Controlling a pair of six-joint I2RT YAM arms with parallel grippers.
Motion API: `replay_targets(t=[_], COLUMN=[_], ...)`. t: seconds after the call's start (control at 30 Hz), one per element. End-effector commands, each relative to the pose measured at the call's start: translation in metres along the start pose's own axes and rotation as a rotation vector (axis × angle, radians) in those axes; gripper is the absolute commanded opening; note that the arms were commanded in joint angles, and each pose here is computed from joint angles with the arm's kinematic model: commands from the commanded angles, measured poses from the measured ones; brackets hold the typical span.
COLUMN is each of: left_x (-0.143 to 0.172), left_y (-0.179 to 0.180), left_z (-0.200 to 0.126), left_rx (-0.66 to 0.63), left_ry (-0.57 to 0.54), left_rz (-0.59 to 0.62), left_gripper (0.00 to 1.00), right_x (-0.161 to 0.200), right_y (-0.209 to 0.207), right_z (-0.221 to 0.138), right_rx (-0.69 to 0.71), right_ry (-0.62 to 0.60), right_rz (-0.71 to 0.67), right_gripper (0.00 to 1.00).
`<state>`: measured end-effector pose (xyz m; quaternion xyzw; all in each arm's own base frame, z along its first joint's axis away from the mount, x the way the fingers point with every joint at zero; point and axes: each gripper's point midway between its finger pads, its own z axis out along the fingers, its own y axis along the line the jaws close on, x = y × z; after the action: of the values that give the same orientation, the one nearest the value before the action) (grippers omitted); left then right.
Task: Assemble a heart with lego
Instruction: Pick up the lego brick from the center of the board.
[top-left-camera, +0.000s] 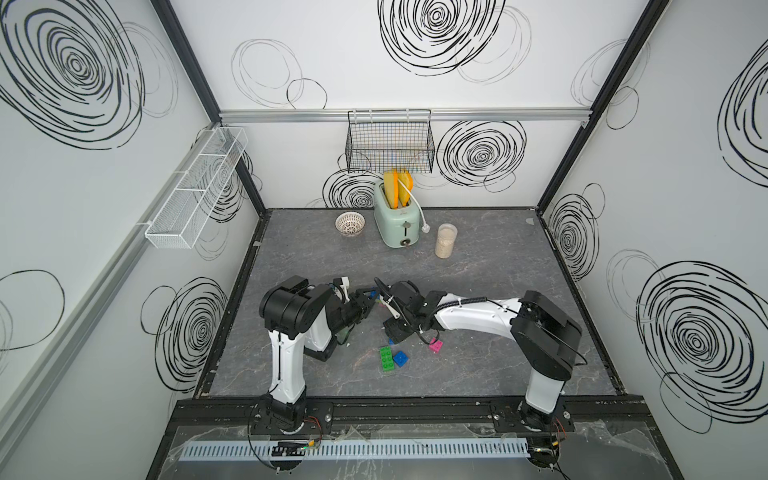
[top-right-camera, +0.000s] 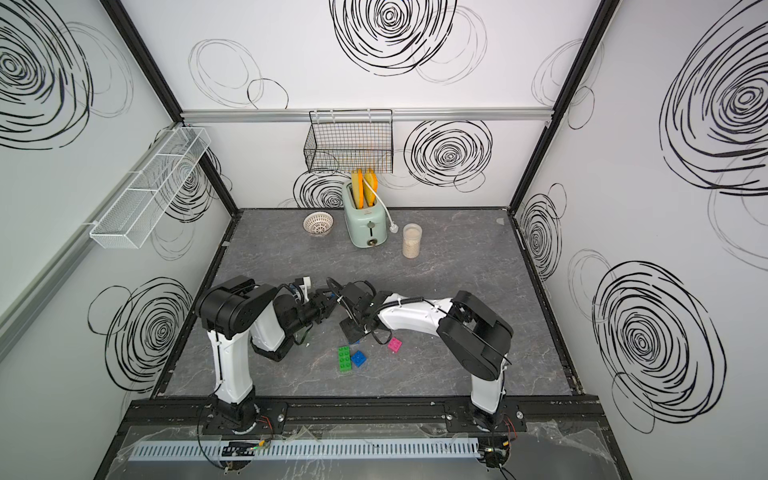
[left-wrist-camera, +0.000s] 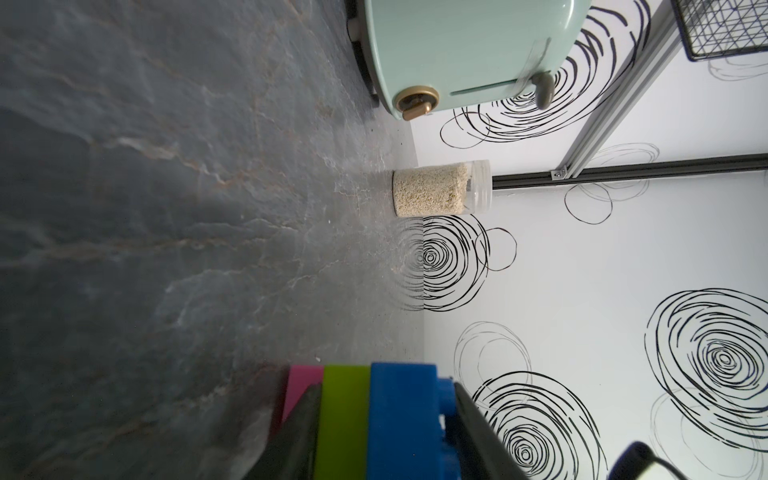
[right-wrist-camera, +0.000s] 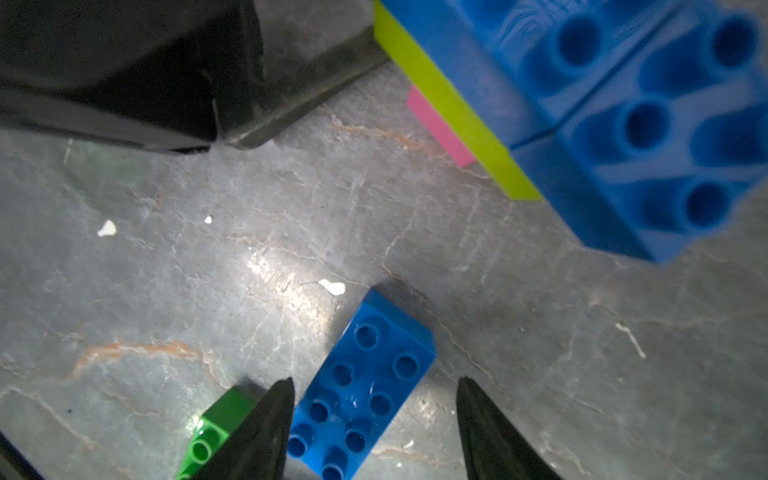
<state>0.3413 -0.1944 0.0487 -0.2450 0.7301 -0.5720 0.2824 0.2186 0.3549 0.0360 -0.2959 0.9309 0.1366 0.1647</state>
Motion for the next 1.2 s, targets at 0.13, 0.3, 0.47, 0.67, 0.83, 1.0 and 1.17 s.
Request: replay_targets(t=[0.13,0.3,0.47,0.67,0.83,1.0,1.17], left_x=[-0.011,-0.011,-0.011,-0.007,0.001,0.009,0.01], left_y=[-0.043,-0.044,-0.044,-0.044,-0.044,-0.045,-0.046], left_z=[-0.008,-0.008,-0.008,-0.006,-0.002,0.002,0.003], left_rx=[0.169,0.171,0.173,0.172,0.175,0.177,0.178], left_ry=[-0.053,-0.052,-0.05,-0.039,-0.02,-0.004,-0.003], left_rz=[0.087,0.087,0.089,0.088,0.086,0.081,0.08], left_gripper=[0.34,0.34,0.34,0.34,0.34,0.34,0.34], right_x=[-0.004,-0.001,0.002,0.004,0.01,0.01,0.008], right_y=[0.004,0.01,0.008,-0.003,-0.018,-0.026,-0.024], right_z=[0.003,0.009,0.013,0.006,0.0,-0.009,-0.011], right_rx=[0.019,0.008,0.023,0.067,0.068,0.042,0.022], right_ry=[-0.005,0.011,0.021,0.021,0.038,0.037,0.041], right_rz=[-0.007,-0.02,-0.028,-0.049,-0.096,-0.156,-0.193], right_gripper=[0.55,0.56,0.52,0.41,0.39,0.52,0.55])
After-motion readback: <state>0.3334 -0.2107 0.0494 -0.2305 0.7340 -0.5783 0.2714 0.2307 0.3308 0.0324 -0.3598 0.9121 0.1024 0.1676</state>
